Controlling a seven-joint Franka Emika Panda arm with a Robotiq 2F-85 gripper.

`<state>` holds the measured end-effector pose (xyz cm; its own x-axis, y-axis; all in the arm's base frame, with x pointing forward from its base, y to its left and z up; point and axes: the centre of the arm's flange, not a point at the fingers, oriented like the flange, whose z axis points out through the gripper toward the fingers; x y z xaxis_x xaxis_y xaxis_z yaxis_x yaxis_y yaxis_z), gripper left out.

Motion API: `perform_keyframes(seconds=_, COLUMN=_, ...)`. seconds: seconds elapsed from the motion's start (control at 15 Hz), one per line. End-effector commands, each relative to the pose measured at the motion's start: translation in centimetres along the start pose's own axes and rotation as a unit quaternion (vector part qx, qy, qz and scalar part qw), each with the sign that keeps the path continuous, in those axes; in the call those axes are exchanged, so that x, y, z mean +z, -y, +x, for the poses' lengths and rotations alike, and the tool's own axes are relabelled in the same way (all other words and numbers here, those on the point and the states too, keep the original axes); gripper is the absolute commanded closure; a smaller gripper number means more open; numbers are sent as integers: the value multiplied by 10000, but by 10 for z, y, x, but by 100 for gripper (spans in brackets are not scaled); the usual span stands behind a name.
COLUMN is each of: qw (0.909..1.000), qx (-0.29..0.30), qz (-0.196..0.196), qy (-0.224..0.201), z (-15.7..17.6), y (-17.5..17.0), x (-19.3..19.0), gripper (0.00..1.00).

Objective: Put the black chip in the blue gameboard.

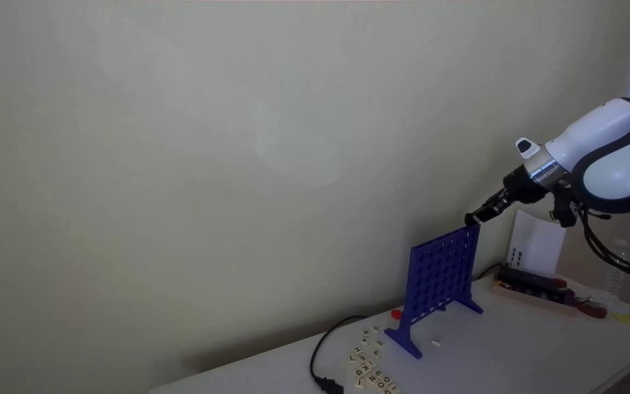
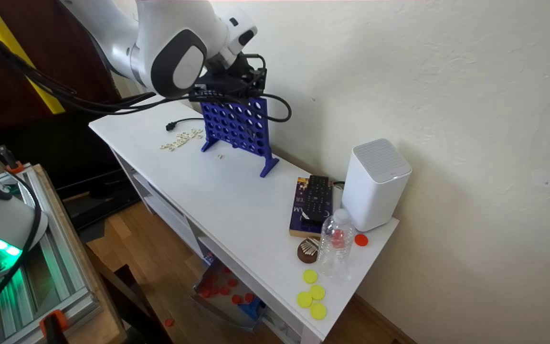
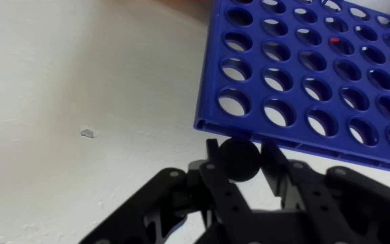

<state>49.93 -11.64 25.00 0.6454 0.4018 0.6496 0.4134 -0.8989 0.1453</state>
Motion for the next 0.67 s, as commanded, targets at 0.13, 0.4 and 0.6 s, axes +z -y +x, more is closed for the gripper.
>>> perform_keyframes(seconds=0.13, qw=9998, qx=-174, qz=27, qy=-10, z=2, y=0, x=14, gripper=90)
perform_keyframes(seconds=0.4, qw=9999, qx=-141, qz=23, qy=-22, z=2, y=2, x=5, gripper=90)
perform_keyframes(seconds=0.6, qw=9999, qx=-75, qz=-45, qy=-130, z=2, y=1, x=0, gripper=90)
